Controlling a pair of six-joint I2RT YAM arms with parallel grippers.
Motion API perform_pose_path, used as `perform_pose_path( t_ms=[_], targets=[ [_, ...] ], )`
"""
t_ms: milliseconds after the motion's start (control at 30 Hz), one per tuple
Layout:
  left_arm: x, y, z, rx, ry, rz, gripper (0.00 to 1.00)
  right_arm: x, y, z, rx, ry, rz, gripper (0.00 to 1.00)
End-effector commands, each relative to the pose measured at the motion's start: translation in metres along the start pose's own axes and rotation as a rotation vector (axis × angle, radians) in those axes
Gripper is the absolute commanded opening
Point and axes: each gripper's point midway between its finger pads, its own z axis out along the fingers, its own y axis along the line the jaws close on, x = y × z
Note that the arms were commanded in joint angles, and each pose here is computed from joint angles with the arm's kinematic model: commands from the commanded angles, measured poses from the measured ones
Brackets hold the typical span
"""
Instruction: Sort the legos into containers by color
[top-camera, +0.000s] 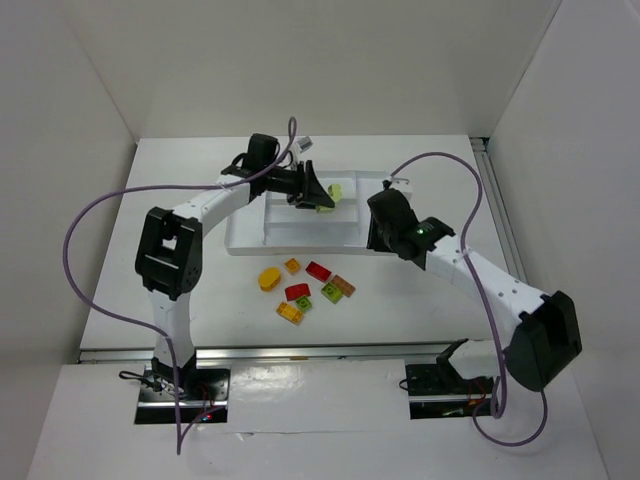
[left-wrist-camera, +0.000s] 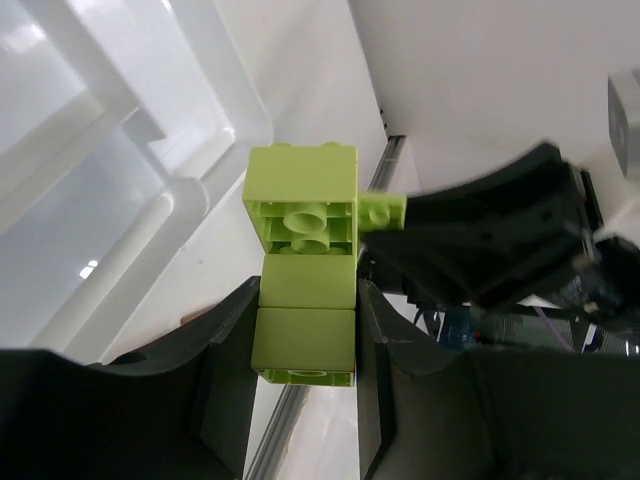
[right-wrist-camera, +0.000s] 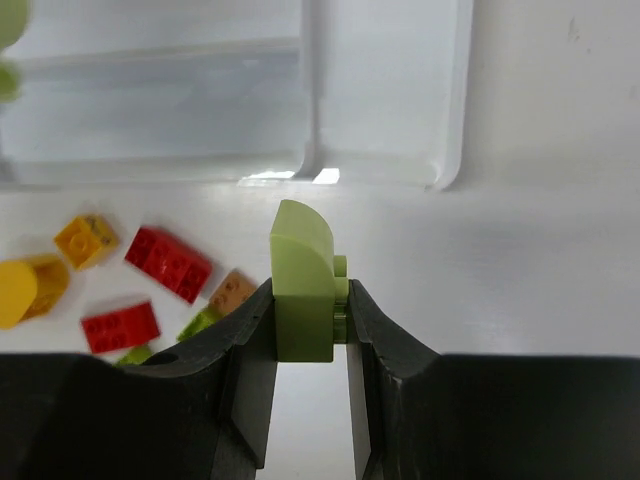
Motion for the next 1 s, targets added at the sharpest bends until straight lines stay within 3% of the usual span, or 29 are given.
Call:
perform_pose_path(
  t_ms=[0, 233, 333, 367, 500, 633, 767, 833, 967],
  targets=[
    [-0.009, -0.006, -0.033, -0.033, -0.067, 0.034, 0.0, -0.038, 0.004, 0.032, 0.023, -0.067, 0.022, 0.09],
    [-0.009, 0.023, -0.069, -0.241, -0.179, -0.025, 0.0, -0.088, 0.005, 0.107, 0.074, -0.065, 0.043, 0.1],
    [-0.008, 0.023, -0.075, -0.259, -0.184, -0.03, 0.0, -0.1, 0.001, 0.133, 0.1, -0.059, 0.059, 0.23],
    [-0.008, 0.023, -0.076, -0.26, -0.182, -0.018, 0.0, -0.105, -0.006, 0.141, 0.131, -0.068, 0.067, 0.41],
    [-0.01, 0.014, -0.08, -0.264, -0.176, 0.009, 0.0, -0.112, -0.006, 0.156, 0.176, -0.046, 0.047, 0.88],
    [-0.011, 0.01, -0.079, -0.233, -0.143, 0.07, 0.0, -0.129, 0.001, 0.135, 0.133, -0.086, 0.062, 0.9],
    [-0.005, 0.009, -0.064, -0.204, -0.101, 0.093, 0.0, -0.141, 0.026, 0.099, -0.056, -0.128, 0.12, 0.9],
    [-0.001, 0.005, -0.054, -0.185, -0.074, 0.111, 0.0, -0.147, 0.054, 0.076, -0.231, -0.138, 0.133, 0.94],
    [0.002, 0.007, -0.041, -0.16, -0.038, 0.114, 0.0, -0.136, 0.082, 0.059, -0.412, -0.086, 0.137, 0.99]
  ],
)
